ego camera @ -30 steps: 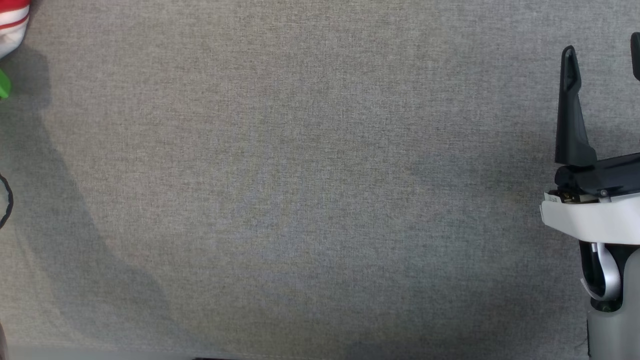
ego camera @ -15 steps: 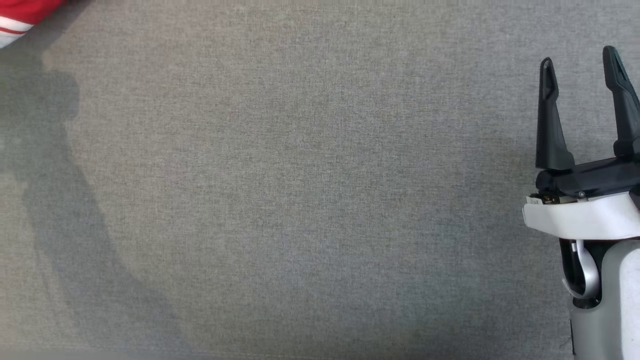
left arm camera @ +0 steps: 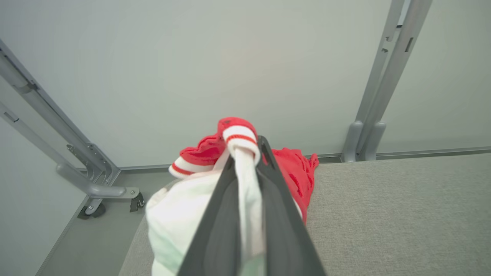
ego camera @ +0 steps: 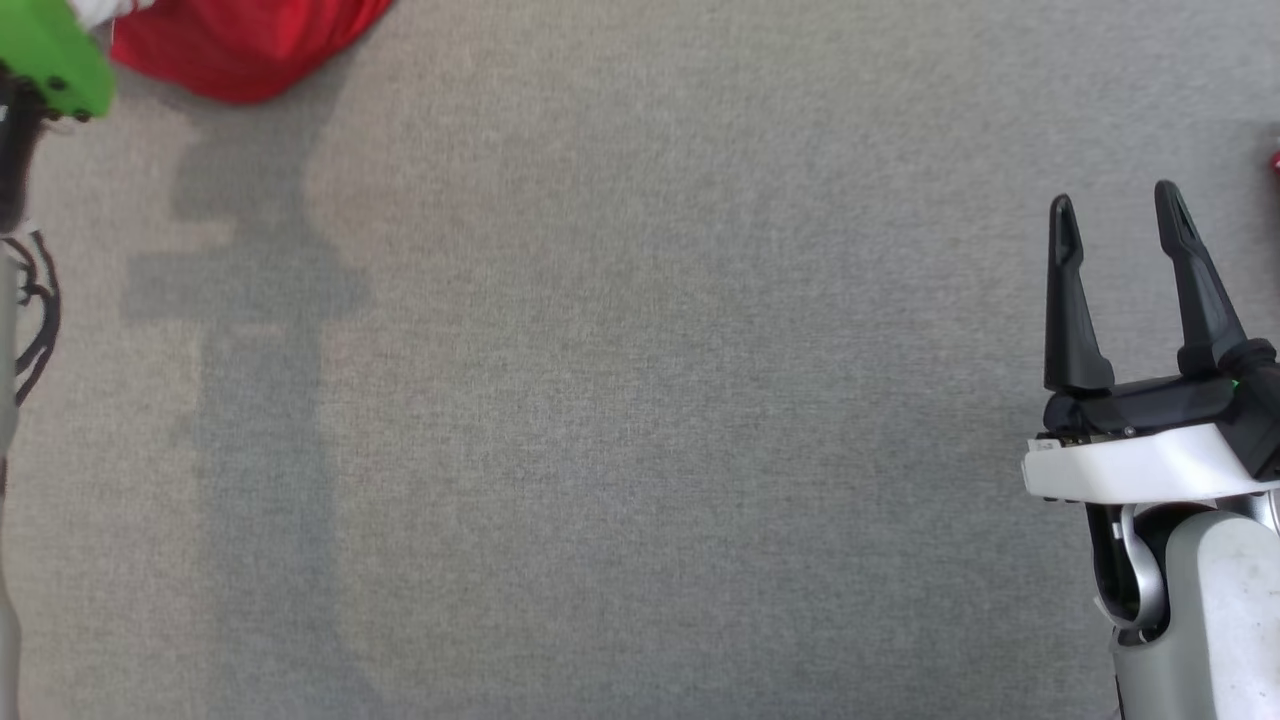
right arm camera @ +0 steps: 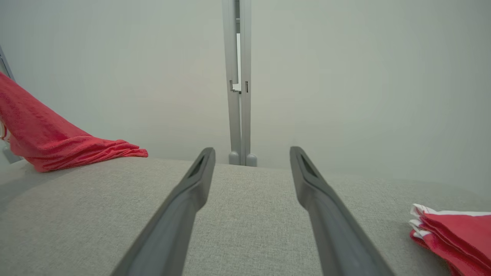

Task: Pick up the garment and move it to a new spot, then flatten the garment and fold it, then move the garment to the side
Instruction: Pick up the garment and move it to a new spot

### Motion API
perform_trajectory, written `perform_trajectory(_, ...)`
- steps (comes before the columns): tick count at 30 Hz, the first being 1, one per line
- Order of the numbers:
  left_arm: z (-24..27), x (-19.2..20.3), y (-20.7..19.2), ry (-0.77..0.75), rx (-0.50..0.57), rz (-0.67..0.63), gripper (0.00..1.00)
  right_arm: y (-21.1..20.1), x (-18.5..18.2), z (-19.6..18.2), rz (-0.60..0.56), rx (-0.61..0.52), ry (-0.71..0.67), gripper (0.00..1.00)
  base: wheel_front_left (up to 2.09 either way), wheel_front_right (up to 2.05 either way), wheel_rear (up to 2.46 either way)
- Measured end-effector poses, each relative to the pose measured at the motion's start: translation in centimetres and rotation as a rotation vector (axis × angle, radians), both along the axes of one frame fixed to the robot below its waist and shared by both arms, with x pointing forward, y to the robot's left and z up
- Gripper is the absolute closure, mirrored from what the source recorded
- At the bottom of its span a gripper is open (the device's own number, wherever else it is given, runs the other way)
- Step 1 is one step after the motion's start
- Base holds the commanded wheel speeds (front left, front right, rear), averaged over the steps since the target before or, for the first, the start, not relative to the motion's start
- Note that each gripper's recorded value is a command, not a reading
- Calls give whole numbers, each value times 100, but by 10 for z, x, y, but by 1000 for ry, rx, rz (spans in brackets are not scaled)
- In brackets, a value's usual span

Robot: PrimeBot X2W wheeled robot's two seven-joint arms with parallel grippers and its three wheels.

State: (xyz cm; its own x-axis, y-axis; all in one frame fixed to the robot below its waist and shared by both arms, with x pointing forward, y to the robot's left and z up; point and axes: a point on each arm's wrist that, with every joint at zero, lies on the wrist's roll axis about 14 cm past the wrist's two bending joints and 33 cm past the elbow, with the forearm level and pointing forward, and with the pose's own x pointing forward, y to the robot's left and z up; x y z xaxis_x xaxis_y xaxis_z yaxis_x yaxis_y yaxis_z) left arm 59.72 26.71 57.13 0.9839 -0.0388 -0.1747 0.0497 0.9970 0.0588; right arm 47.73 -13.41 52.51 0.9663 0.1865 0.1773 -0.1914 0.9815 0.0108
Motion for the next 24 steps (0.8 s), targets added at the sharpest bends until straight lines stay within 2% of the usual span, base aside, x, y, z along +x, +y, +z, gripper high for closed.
perform_trajectory(3, 39, -4, -41, -91, 4, -115, 100, -12, -11, 11, -29, 24, -18, 0, 0, 0, 0)
perform_trajectory(15, 185, -54, -220, -470, -115, -566, 100, -72, -65, 41, -189, 69, -86, 0, 0, 0, 0)
perform_trajectory(20, 227, -78, -269, -599, -200, -671, 100, -96, -88, 43, -261, 80, -89, 0, 0, 0, 0)
perform_trajectory(24, 223, -83, -295, -571, -275, -700, 100, -110, -100, 43, -303, 85, -92, 0, 0, 0, 0)
